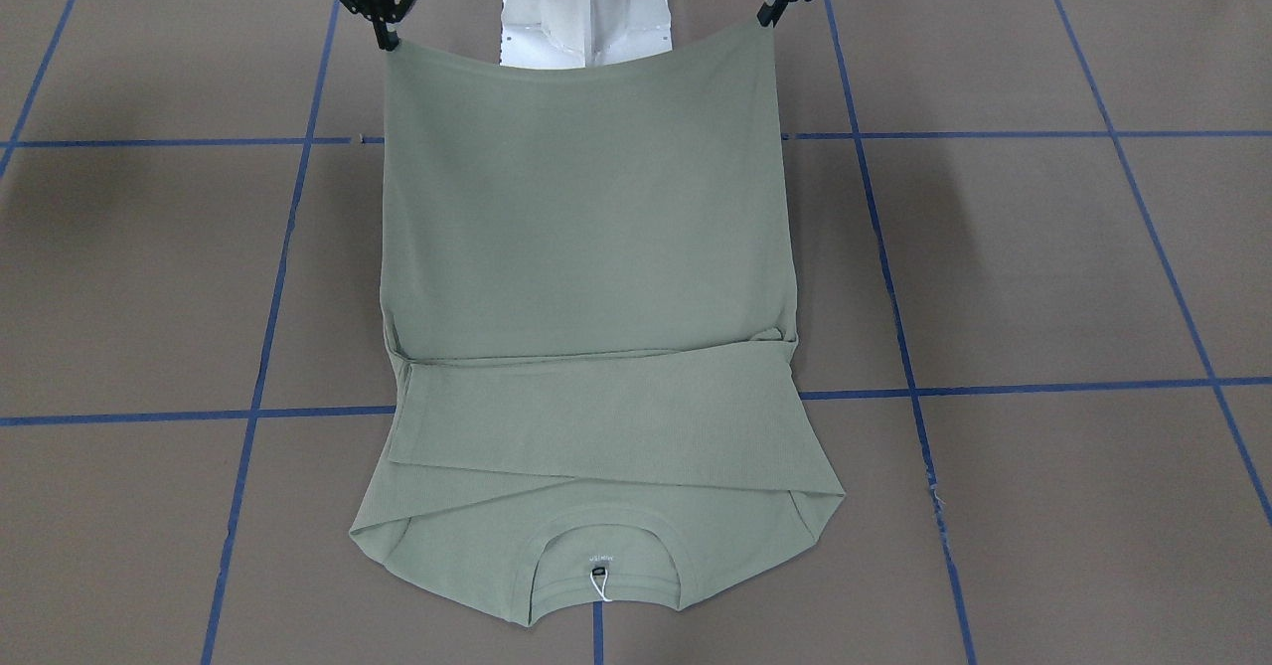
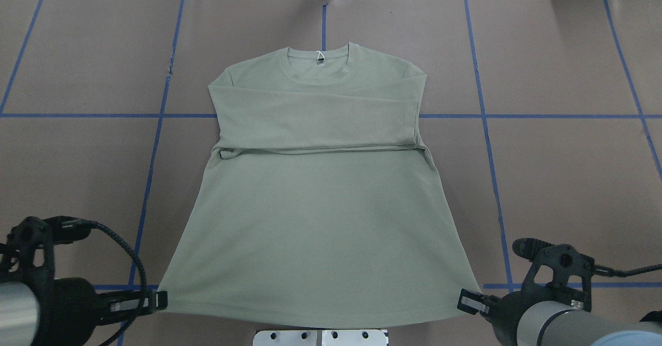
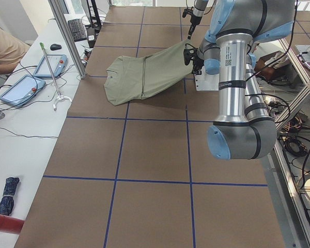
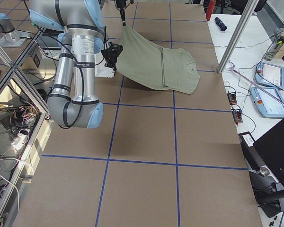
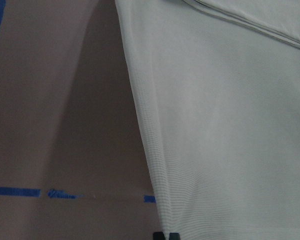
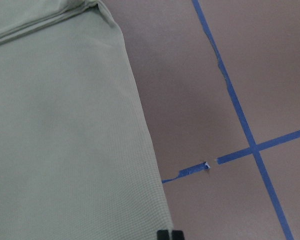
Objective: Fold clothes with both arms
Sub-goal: 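Lift the hem with both grippers and fold it toward the collar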
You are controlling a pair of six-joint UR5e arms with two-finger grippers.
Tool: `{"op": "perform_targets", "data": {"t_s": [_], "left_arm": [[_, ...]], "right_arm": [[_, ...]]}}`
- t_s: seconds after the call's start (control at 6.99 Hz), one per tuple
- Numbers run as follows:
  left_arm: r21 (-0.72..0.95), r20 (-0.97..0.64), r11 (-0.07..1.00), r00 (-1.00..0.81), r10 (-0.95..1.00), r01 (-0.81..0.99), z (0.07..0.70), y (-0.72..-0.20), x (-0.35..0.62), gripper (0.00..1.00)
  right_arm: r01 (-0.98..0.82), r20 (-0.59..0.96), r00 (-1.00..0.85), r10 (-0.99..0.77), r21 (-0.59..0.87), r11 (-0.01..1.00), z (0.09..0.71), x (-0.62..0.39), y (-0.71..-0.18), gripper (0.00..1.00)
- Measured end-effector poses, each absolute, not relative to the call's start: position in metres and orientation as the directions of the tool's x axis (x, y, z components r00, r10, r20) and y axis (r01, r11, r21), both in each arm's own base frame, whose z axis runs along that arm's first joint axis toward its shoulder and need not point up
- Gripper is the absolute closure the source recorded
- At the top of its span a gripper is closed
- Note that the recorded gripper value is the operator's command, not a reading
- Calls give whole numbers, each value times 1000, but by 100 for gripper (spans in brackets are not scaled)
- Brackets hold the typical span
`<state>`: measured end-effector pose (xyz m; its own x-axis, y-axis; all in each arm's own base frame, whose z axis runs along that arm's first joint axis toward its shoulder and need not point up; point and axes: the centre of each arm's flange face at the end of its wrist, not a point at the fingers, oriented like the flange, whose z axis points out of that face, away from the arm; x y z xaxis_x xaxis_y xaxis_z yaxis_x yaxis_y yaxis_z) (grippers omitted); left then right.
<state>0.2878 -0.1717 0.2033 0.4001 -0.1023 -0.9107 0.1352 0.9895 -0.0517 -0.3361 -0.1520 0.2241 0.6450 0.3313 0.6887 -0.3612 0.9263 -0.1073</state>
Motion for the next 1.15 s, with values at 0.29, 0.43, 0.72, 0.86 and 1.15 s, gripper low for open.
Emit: {"op": "perform_targets", "data": {"t_s": [0.29, 0.43, 0.72, 0.86, 1.15], "left_arm": [[27, -912, 997, 410, -4, 69, 183, -189, 290, 100], [85, -901, 993, 432, 43, 79, 183, -214, 320, 100], [218, -849, 964, 517, 109, 154, 188, -306, 356, 100], [275, -815, 944, 565, 128, 184, 193, -358, 352, 100], [327, -763, 919, 635, 119, 221, 202, -445, 337, 100]], "right_arm": [[-312, 687, 675, 270, -66, 948, 187, -319, -177, 100], [-302, 681, 696, 229, -11, 953, 181, -324, -198, 100], [-309, 650, 736, 188, 75, 948, 175, -342, -266, 100], [-330, 640, 741, 202, 85, 940, 179, -358, -312, 100], [-375, 648, 728, 224, 104, 921, 200, -378, -413, 100]]}}
